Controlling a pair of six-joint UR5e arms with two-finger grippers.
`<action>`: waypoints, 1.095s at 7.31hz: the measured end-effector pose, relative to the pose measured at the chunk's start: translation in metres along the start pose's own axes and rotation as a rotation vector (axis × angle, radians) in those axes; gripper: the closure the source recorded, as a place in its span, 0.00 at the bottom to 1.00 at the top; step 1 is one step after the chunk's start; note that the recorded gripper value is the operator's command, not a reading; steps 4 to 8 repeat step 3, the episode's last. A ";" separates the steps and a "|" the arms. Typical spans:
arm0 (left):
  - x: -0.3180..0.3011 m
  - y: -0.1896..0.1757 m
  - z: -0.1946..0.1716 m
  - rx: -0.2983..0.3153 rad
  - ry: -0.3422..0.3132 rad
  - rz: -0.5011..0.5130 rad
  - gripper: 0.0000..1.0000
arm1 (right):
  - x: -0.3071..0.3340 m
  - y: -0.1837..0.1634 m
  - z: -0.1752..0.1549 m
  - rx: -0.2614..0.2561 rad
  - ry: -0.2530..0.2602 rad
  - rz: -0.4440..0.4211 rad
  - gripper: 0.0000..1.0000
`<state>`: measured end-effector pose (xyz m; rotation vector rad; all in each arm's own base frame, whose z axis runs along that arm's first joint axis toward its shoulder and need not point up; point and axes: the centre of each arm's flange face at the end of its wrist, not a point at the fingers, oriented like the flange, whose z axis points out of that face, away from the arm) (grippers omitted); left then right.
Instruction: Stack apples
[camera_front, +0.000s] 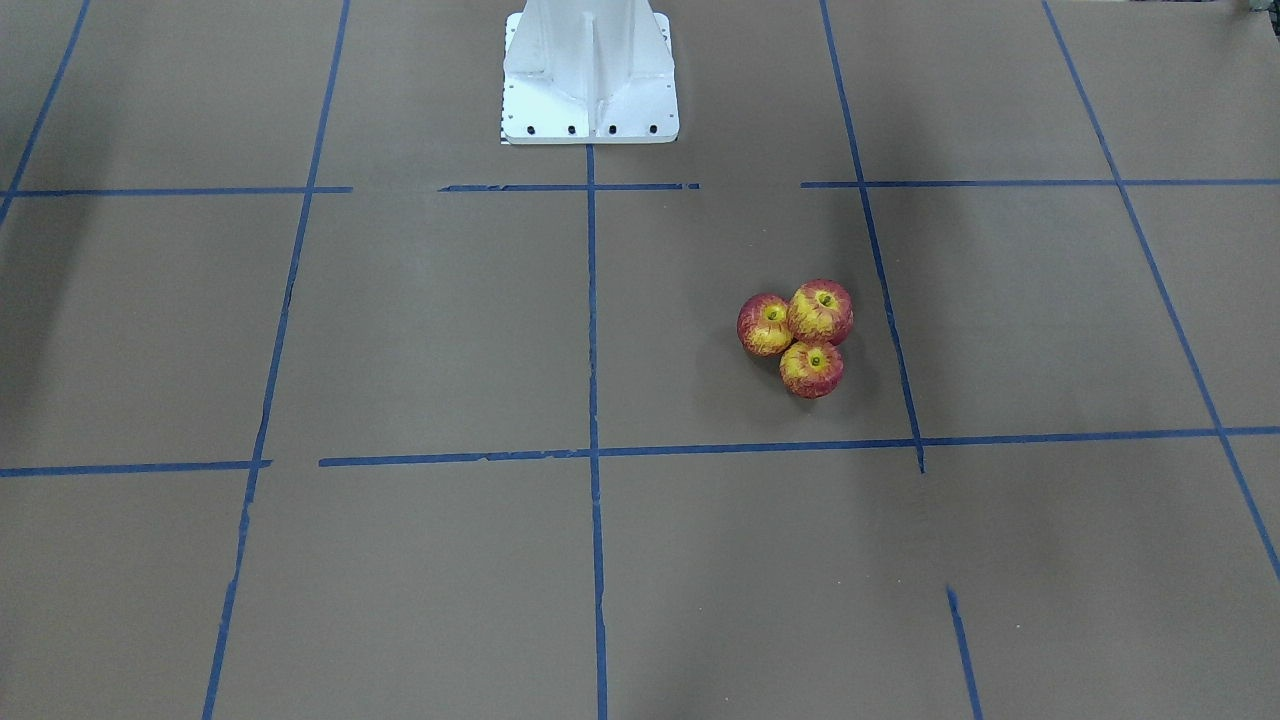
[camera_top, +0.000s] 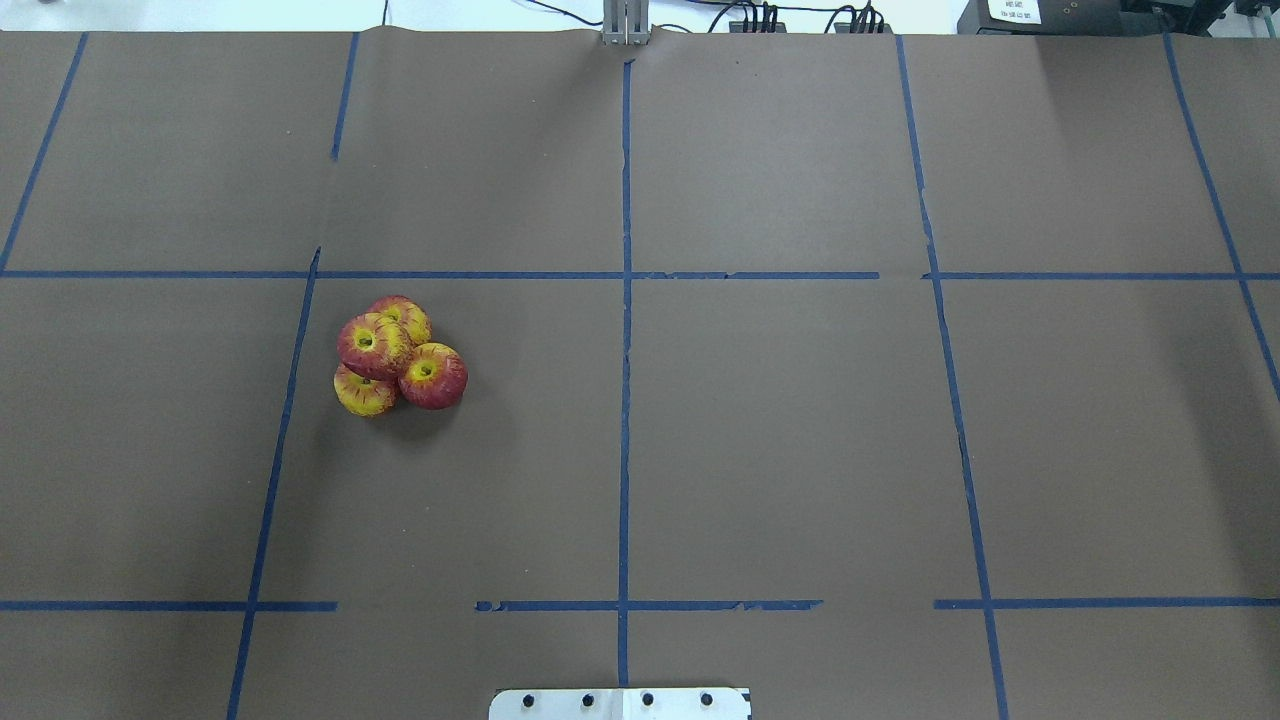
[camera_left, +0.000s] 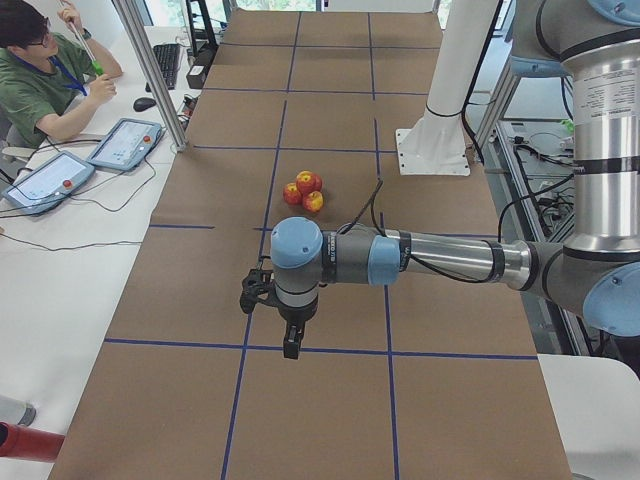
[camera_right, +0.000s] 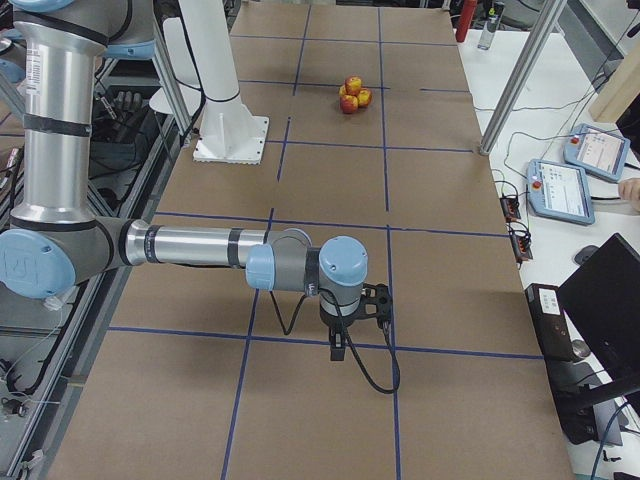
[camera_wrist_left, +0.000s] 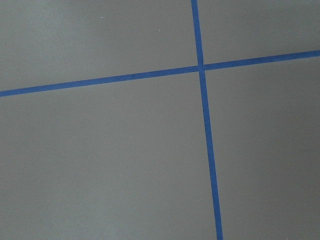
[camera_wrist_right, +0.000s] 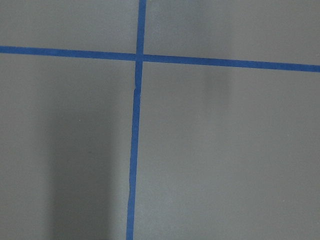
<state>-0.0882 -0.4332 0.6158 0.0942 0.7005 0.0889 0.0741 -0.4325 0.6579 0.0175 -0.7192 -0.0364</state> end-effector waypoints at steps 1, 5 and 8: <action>0.000 -0.001 0.000 0.001 0.000 0.001 0.00 | 0.000 0.000 0.000 0.000 0.000 0.000 0.00; 0.000 -0.001 0.000 0.001 0.000 0.002 0.00 | 0.000 0.000 0.000 0.000 0.000 0.000 0.00; 0.000 -0.001 0.000 0.001 0.000 0.002 0.00 | 0.000 0.000 0.000 0.000 0.000 0.000 0.00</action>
